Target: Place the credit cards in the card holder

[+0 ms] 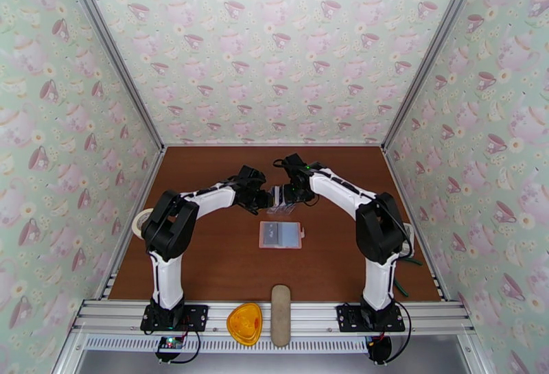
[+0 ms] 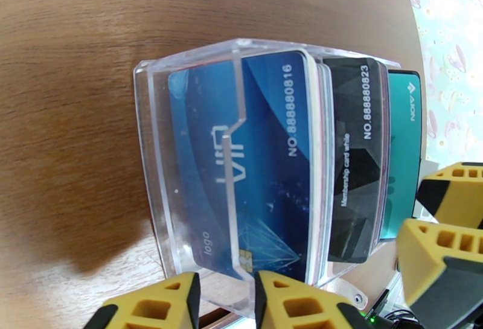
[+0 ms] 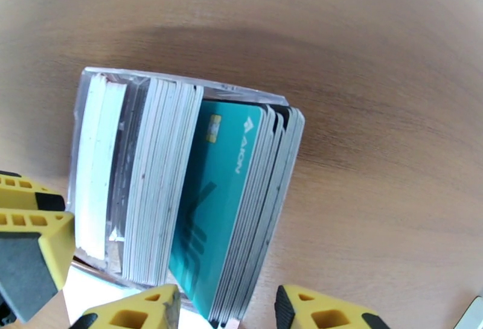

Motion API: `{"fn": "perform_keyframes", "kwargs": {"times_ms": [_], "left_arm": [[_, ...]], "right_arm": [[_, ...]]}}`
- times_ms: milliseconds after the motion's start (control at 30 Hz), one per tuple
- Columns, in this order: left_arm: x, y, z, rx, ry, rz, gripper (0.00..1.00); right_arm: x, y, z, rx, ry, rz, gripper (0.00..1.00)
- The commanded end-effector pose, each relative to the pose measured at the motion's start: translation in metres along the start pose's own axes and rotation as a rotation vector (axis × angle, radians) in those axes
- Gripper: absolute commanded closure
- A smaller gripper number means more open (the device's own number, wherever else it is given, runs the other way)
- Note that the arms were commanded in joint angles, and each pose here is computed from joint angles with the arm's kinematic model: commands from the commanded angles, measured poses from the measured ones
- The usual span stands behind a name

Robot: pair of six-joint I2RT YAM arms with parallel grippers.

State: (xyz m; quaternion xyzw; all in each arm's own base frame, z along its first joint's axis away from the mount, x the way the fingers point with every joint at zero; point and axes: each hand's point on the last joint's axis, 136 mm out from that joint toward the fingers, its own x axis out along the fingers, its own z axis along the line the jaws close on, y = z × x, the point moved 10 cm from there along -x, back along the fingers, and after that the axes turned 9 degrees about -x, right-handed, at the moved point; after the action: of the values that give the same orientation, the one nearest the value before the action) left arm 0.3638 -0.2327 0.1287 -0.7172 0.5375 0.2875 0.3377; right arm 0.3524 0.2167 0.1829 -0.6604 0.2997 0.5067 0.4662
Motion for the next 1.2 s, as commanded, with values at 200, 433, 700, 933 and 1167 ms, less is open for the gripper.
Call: {"fn": "perform_keyframes", "kwargs": {"times_ms": [200,433,700,933,1167], "left_arm": [[-0.001,0.004,0.015,-0.035,-0.048,0.017,0.69],[-0.002,0.004,0.015,-0.035,-0.051,0.015,0.69],[-0.002,0.004,0.016,-0.037,-0.049,0.016,0.69],[-0.003,0.003,0.015,-0.037,-0.044,0.015,0.69],[-0.002,0.002,0.014,-0.037,-0.038,0.015,0.69]], "right_arm": [[0.009,0.002,-0.004,-0.005,0.028,0.023,0.53],[-0.005,-0.002,-0.014,0.006,0.06,-0.003,0.55],[-0.011,-0.005,-0.017,0.008,0.068,-0.014,0.61],[-0.017,-0.006,-0.018,0.007,0.082,-0.015,0.63],[-0.024,-0.008,-0.018,0.005,0.072,-0.024,0.71]]}}
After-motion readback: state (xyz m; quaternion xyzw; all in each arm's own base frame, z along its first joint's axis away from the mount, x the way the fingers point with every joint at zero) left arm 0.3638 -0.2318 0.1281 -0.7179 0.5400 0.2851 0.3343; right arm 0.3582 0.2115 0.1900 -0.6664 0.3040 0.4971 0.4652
